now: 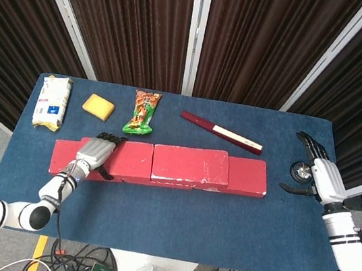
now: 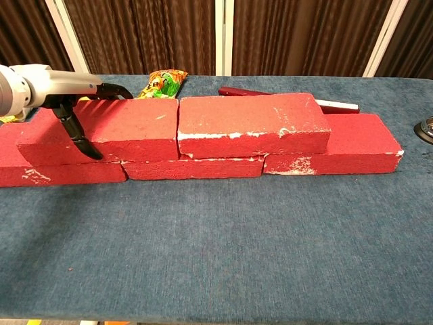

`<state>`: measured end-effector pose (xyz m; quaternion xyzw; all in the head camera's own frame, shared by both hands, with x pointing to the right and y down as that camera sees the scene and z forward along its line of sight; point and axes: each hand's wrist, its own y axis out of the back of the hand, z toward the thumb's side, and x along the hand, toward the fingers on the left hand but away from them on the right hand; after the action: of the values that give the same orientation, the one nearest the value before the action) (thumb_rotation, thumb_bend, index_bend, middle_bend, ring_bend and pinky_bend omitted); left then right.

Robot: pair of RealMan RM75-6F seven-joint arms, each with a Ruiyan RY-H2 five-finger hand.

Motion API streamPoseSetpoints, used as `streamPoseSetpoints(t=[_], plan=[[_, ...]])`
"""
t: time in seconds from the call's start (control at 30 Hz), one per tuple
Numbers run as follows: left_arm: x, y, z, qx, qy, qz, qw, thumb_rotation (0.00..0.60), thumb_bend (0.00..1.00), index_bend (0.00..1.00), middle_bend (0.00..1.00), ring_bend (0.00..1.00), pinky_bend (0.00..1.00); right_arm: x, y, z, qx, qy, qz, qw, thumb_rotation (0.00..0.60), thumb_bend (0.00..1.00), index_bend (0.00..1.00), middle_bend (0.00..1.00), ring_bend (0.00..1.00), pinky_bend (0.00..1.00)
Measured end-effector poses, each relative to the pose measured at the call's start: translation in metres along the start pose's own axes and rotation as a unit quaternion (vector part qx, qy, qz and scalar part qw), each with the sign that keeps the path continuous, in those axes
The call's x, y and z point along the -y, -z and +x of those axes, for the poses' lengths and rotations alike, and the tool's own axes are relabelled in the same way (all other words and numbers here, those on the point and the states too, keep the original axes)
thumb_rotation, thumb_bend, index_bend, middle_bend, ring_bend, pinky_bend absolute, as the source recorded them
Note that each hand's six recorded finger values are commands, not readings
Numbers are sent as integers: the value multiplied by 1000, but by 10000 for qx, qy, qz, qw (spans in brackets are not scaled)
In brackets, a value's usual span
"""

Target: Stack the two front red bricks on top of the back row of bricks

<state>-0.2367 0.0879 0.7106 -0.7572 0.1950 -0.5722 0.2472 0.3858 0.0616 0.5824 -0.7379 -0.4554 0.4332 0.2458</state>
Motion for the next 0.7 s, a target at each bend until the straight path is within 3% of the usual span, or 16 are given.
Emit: streamPoseSetpoints(t=[0.47,0.7], plan=[[-1,-3,2,43,14,-44,10000,600,43,0,175,53,55,0,4,1,44,6,-32,10000,600,0,0,0,0,0],[1,-2,1,64,75,-63,9999,600,26,0,62,6,28,0,4,1,47,8,-40,10000,600,0,0,0,0,0]])
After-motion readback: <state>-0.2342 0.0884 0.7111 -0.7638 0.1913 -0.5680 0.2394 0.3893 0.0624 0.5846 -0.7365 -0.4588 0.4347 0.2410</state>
